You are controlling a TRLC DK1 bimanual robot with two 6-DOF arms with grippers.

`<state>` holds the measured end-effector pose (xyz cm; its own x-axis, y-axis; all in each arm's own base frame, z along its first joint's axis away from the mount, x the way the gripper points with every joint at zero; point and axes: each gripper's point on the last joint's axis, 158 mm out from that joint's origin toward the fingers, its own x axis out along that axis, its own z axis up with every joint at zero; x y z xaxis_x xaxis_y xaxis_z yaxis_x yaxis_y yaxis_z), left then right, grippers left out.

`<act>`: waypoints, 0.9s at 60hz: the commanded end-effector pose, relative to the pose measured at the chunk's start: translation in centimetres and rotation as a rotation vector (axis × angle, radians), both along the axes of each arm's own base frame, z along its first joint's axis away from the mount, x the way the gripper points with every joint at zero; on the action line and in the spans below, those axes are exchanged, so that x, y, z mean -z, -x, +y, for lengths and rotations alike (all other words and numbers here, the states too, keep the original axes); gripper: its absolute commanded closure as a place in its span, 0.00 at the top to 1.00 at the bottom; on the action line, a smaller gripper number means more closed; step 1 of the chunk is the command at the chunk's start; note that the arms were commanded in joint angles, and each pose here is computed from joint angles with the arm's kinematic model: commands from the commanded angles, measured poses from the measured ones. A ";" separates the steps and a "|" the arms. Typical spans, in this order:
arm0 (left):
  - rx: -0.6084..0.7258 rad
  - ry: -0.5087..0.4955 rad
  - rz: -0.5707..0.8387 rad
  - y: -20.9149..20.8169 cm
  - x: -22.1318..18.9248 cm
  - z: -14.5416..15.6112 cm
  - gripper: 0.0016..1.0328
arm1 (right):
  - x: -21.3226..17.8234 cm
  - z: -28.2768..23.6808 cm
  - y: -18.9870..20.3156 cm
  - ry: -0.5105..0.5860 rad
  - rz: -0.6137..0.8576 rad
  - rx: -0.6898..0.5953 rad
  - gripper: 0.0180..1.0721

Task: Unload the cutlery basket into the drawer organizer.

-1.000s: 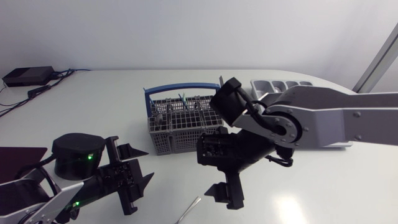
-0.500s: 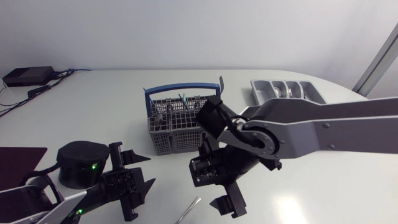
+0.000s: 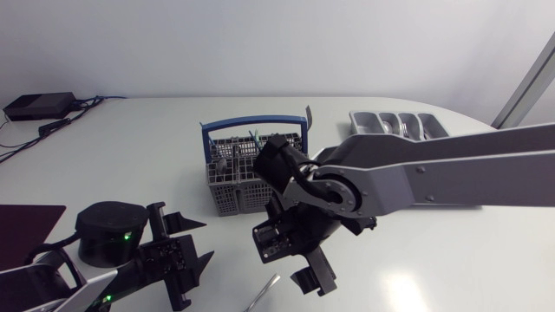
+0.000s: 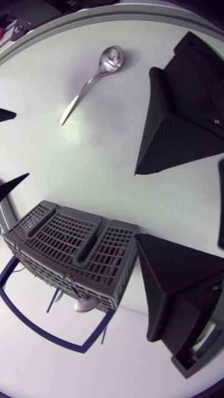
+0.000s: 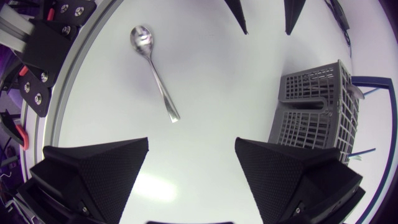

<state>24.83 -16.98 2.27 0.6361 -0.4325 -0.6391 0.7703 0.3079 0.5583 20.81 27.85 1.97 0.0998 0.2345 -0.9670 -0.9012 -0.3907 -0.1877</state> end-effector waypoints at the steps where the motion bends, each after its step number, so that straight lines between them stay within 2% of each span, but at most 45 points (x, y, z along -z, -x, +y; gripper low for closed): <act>1: -0.022 0.038 0.033 0.5 0.5 0.2 0.64 | 0.7 0.0 0.4 0.043 0.000 -0.063 0.95; 28: -0.031 0.161 0.208 1.5 1.3 -0.2 0.65 | 2.4 1.3 3.0 0.109 0.018 -0.182 0.95; 41: -0.023 0.210 0.298 2.0 1.2 0.0 0.66 | 3.2 2.6 4.7 0.112 0.033 -0.201 0.89; 50: -0.016 0.211 0.316 2.4 1.3 0.0 0.66 | 3.8 3.6 5.7 0.102 0.037 -0.213 0.81; 54: -0.017 0.213 0.322 2.3 1.3 0.0 0.66 | 4.3 3.8 6.0 0.106 0.040 -0.216 0.80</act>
<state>21.98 -16.87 0.56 0.4282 -0.5633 -0.7066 0.8916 0.3910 0.2285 15.26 31.06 -1.59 0.0279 0.1507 -0.9882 -0.7984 -0.5915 -0.1127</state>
